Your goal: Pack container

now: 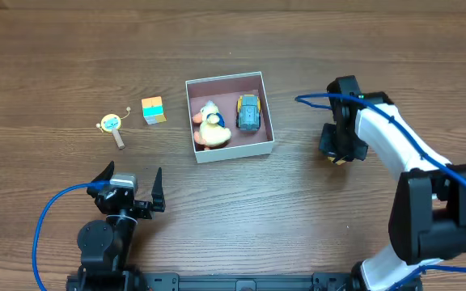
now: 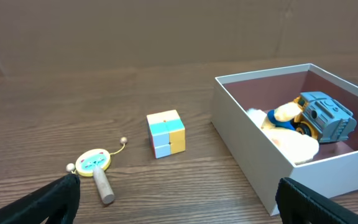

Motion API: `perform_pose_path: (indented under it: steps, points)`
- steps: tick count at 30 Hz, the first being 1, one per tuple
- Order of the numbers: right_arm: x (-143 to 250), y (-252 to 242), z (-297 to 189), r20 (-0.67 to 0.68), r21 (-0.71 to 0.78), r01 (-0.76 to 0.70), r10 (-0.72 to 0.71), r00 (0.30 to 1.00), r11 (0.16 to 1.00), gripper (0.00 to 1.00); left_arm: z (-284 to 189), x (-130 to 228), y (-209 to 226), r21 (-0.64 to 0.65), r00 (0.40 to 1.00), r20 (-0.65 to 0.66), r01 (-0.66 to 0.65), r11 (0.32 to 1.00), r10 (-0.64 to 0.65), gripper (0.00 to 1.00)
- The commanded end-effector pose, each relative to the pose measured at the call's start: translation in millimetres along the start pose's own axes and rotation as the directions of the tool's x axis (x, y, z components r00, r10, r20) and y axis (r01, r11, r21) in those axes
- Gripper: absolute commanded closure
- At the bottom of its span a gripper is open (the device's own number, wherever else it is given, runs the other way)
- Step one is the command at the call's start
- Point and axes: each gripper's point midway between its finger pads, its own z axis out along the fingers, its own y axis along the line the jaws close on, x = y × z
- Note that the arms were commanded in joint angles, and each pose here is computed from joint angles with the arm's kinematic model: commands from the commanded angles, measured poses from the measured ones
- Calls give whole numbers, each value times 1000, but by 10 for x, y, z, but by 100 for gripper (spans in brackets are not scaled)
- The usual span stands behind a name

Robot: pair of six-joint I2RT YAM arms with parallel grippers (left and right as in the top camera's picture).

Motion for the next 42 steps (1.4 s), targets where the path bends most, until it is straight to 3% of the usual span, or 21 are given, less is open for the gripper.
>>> perform_pose_path:
  steps: [1, 5, 10, 13, 14, 15, 16, 21, 26, 34, 39, 41, 42]
  points:
    - [-233, 44, -277, 49, -21, -9, 10, 999, 1000, 96, -1, 1, 10, -3, 1000, 4, -18, 1000, 18, 0]
    - [-385, 67, -654, 85, -38, 9, -6, 996, 999, 96, 0, 3, 10, -3, 1000, 3, -17, 1000, 17, 0]
    - [-296, -206, -792, 10, -7, -42, 42, 999, 999, 78, 0, 3, 10, -3, 1000, 3, -17, 1000, 17, 0]
    - [-247, -177, -739, -28, -61, -28, 27, 999, 998, 41, 0, 3, 10, -3, 1000, 3, -17, 1000, 17, 0]
    - [-200, -63, -662, -45, -125, 30, -36, 998, 992, 14, 0, 3, 10, -3, 1000, 3, -17, 1000, 17, 0]
    - [-185, -18, -585, -47, -147, 41, -48, 998, 988, 3, 0, 3, 10, -3, 1000, 3, -17, 1000, 17, 0]
    - [-163, 4, -432, -47, -153, 40, -48, 998, 987, 0, 0, 3, 10, -3, 1000, 3, -17, 1000, 17, 0]
    - [-77, 31, 28, -30, -158, 40, -46, 998, 987, 0, 0, 3, 10, -3, 1000, 3, -17, 1000, 17, 0]
    - [-118, 49, 157, -5, -162, 39, -41, 999, 986, 0, 0, 3, 10, -3, 1000, 3, -17, 1000, 17, 0]
    - [-54, 13, 484, -79, -112, 64, -73, 994, 992, 2, 0, 3, 10, -3, 1000, 3, -17, 1000, 17, 0]
    - [-74, 2, 491, -72, -106, 63, -71, 995, 992, 21, 0, 3, 10, -3, 1000, 3, -17, 1000, 17, 0]
    - [-75, 2, 489, -72, -106, 63, -71, 995, 992, 53, 0, 3, 10, -3, 1000, 3, -17, 1000, 17, 0]
    - [-80, 2, 487, -70, -105, 64, -71, 995, 992, 60, 0, 3, 10, -3, 1000, 3, -17, 1000, 17, 0]
